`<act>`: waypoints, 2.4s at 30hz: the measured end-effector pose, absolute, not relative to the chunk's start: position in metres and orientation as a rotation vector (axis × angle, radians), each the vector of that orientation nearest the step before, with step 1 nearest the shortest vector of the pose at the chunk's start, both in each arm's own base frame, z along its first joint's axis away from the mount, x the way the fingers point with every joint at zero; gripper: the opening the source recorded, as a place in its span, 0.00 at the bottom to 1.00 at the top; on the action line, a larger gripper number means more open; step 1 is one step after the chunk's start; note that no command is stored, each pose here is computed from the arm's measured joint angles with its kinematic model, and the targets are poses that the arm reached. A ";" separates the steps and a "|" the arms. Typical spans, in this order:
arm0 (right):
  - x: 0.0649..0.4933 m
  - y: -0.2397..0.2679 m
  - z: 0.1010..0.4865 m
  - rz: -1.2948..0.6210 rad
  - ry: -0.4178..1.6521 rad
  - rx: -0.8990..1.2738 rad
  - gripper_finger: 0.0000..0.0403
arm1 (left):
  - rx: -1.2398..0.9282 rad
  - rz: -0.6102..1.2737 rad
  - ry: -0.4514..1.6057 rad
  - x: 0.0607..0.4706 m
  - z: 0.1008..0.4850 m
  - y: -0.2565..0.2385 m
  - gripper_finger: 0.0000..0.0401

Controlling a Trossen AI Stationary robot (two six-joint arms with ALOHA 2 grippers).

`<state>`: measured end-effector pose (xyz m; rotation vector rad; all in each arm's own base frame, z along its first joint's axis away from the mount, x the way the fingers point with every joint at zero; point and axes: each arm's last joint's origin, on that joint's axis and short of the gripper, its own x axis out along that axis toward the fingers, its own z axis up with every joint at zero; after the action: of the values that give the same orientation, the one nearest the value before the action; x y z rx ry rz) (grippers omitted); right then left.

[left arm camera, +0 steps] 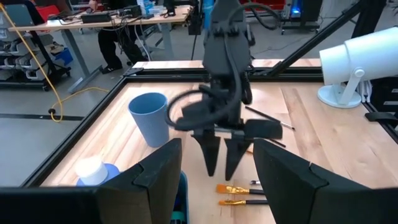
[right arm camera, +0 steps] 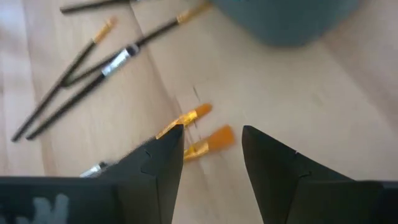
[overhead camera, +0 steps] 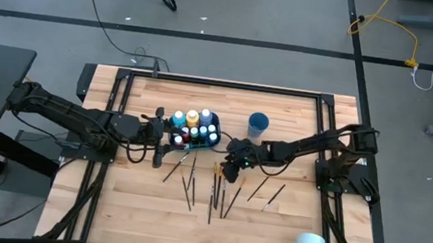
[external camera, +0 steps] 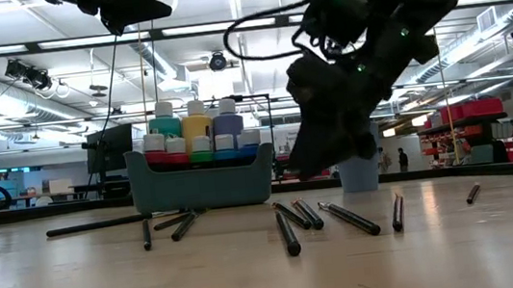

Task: Pick & Place Paint Supplies
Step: Put the orange paint brush into the blue cup

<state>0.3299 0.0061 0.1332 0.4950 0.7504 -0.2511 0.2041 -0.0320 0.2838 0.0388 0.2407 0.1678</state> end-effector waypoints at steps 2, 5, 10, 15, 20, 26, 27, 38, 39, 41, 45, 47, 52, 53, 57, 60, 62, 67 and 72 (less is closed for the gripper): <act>0.331 0.008 0.128 -0.252 0.762 0.501 0.41 | 0.038 0.169 0.239 0.204 0.284 -0.032 0.52; 0.331 0.009 0.123 -0.260 0.780 0.506 0.41 | 0.039 0.169 0.240 0.204 0.284 -0.032 0.52; 0.332 0.009 0.116 -0.274 0.787 0.531 0.41 | 0.039 0.169 0.240 0.204 0.284 -0.032 0.52; 0.337 0.009 0.107 -0.254 0.775 0.557 0.41 | 0.039 0.170 0.241 0.204 0.284 -0.032 0.52; 0.341 0.009 0.104 -0.238 0.746 0.537 0.37 | 0.039 0.170 0.240 0.204 0.284 -0.032 0.52; 0.340 0.012 0.103 -0.198 0.770 0.542 0.23 | 0.039 0.170 0.240 0.204 0.284 -0.032 0.52; 0.340 0.012 0.103 -0.194 0.773 0.530 0.20 | 0.039 0.170 0.240 0.204 0.284 -0.032 0.52; 0.343 0.011 0.108 -0.150 0.729 0.445 0.02 | 0.039 0.170 0.240 0.204 0.284 -0.032 0.52; 0.343 0.010 0.112 -0.145 0.718 0.437 0.01 | 0.039 0.170 0.240 0.204 0.284 -0.032 0.52; 0.343 0.009 0.122 -0.127 0.690 0.411 0.01 | 0.039 0.170 0.240 0.204 0.284 -0.032 0.52; 0.337 0.009 0.148 -0.105 0.647 0.357 0.01 | 0.053 0.173 0.241 0.204 0.284 -0.032 0.52; 0.332 0.009 0.165 -0.102 0.617 0.306 0.00 | 0.065 0.172 0.242 0.204 0.284 -0.032 0.52; 0.310 0.003 0.212 -0.237 0.525 0.171 0.00 | 0.071 0.174 0.240 0.204 0.284 -0.032 0.52; 0.304 0.001 0.221 -0.265 0.509 0.144 0.00 | 0.071 0.174 0.241 0.204 0.284 -0.032 0.52; 0.280 -0.004 0.258 -0.386 0.413 0.046 0.00 | 0.070 0.174 0.240 0.204 0.284 -0.032 0.52; 0.264 -0.010 0.279 -0.568 0.338 -0.060 0.00 | 0.070 0.174 0.239 0.204 0.284 -0.032 0.52; 0.256 -0.014 0.289 -0.679 0.310 -0.101 0.00 | 0.070 0.174 0.240 0.204 0.284 -0.032 0.52; 0.243 -0.027 0.301 -0.813 0.292 -0.166 0.00 | 0.073 0.174 0.241 0.204 0.284 -0.032 0.52; 0.237 -0.041 0.305 -0.903 0.287 -0.167 0.00 | 0.077 0.173 0.241 0.204 0.284 -0.032 0.52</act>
<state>0.2371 -0.0414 0.3050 -0.1672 0.2867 -0.9025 0.2041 -0.0317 0.2841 0.0766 0.2406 0.1733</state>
